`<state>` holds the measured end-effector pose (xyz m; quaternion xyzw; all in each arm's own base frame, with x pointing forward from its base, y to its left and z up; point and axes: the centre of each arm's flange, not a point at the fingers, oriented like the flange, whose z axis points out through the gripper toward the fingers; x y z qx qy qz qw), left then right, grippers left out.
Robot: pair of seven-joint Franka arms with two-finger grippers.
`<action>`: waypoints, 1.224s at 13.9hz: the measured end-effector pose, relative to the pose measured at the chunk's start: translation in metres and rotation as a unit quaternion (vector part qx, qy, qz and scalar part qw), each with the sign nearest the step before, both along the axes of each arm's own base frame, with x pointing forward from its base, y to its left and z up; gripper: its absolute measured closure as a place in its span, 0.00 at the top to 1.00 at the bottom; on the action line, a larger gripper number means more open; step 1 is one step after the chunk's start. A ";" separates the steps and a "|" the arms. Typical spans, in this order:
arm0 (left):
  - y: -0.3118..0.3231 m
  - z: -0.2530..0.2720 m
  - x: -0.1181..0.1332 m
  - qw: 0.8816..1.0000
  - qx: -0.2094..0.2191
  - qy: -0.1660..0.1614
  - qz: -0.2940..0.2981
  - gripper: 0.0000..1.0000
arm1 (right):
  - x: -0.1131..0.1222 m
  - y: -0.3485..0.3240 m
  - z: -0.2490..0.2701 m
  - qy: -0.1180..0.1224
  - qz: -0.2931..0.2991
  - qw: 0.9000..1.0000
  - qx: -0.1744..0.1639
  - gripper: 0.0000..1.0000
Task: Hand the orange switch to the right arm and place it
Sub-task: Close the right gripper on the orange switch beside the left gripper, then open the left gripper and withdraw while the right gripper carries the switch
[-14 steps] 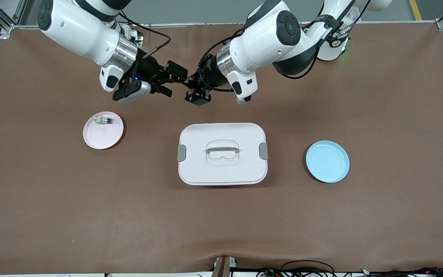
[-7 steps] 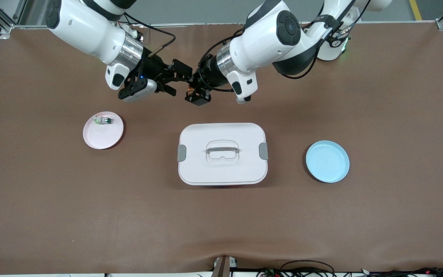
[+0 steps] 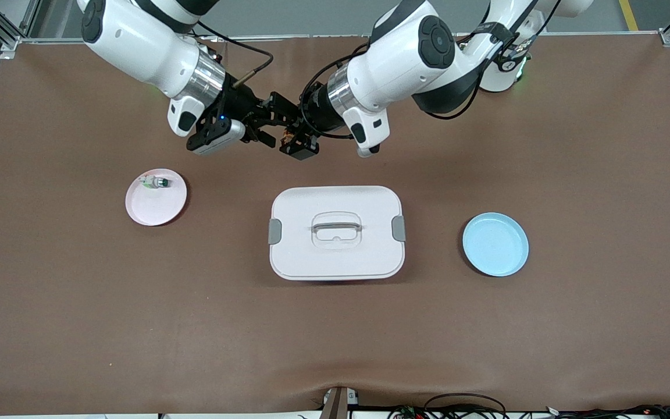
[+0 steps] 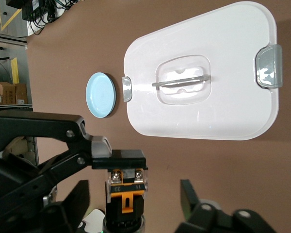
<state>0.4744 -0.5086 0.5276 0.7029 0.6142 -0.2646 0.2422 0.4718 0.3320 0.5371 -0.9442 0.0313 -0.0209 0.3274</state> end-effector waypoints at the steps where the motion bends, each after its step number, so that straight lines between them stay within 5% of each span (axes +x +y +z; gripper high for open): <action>1: 0.000 0.000 0.000 1.000 0.000 0.000 0.000 0.73 | 0.000 0.001 0.000 -0.001 0.000 1.000 0.000 0.64; 4: 0.000 -0.001 0.001 1.000 0.000 0.000 0.001 0.73 | -0.001 0.005 0.002 -0.001 -0.005 1.000 0.007 0.37; 14: 0.000 0.000 0.001 1.000 -0.001 -0.002 0.001 0.73 | -0.001 0.004 0.003 -0.002 -0.006 1.000 0.009 0.37; 17: 0.002 0.000 0.003 1.000 -0.001 -0.003 0.002 0.97 | -0.006 0.011 0.002 -0.001 0.005 1.000 0.007 0.37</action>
